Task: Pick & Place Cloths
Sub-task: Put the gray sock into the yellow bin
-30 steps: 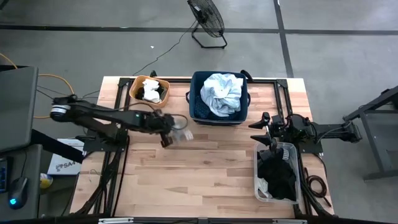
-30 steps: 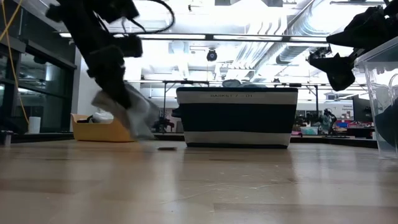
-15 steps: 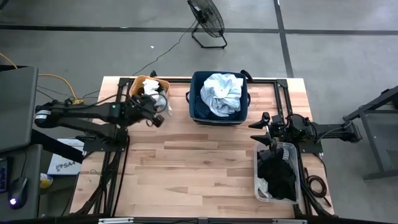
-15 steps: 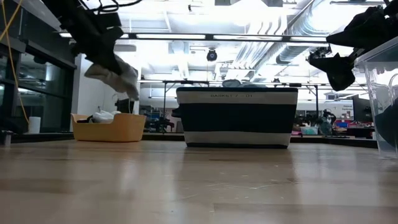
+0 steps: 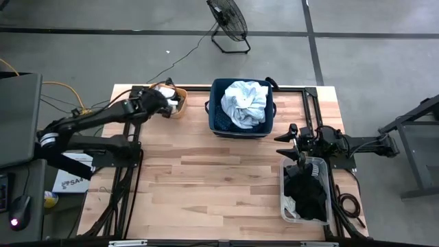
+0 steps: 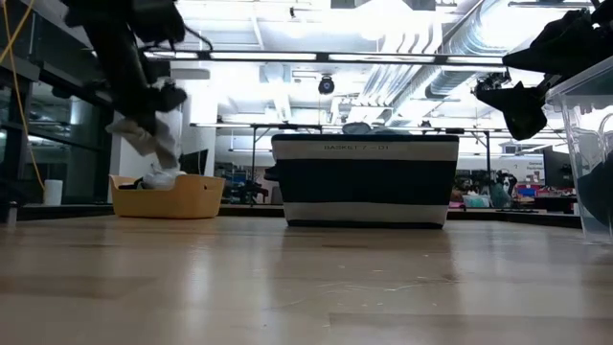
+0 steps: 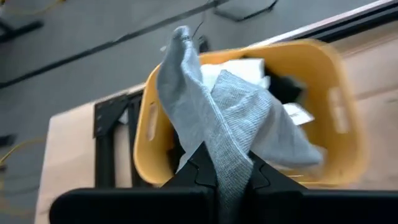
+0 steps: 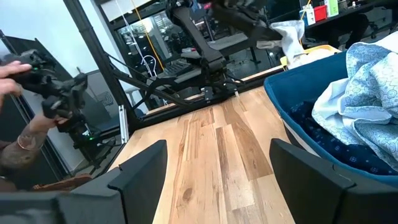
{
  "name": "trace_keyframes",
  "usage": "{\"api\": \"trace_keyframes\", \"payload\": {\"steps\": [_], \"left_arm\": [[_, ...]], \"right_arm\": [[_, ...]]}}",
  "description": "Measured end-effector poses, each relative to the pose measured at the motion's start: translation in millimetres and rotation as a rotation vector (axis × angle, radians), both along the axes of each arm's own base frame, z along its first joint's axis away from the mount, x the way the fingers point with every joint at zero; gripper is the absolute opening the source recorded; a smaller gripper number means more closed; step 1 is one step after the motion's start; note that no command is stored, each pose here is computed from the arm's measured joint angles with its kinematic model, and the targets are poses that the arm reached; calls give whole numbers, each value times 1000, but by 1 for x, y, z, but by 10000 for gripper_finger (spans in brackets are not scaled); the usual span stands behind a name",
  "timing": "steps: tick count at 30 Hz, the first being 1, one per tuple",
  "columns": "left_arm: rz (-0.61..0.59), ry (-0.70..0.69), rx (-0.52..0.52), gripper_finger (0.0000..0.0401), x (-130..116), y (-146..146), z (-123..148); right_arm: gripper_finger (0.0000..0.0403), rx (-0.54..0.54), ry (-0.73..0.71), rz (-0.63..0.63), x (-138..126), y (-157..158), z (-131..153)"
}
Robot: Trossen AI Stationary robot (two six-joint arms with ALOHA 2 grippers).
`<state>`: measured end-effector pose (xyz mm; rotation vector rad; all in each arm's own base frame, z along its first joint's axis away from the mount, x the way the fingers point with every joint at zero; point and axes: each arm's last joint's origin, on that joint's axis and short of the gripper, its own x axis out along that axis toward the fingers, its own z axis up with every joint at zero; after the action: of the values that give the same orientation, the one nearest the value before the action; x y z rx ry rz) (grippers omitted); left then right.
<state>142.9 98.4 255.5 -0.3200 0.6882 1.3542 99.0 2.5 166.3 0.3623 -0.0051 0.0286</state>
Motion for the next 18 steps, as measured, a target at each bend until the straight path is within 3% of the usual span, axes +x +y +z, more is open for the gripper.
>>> {"api": "trace_keyframes", "payload": {"steps": [6, 10, 18], "left_arm": [[91, 58, -75, 8, 7, 28, -20], [91, 35, -172, 8, 18, 47, -40], [99, -33, -262, 8, 36, 79, -74]], "right_arm": [[275, 0, 0, 0, 0, 0, 0], [275, 0, 0, 0, 0, 0, 0], [275, 0, -1, 0, 0, 0, 0]]}}
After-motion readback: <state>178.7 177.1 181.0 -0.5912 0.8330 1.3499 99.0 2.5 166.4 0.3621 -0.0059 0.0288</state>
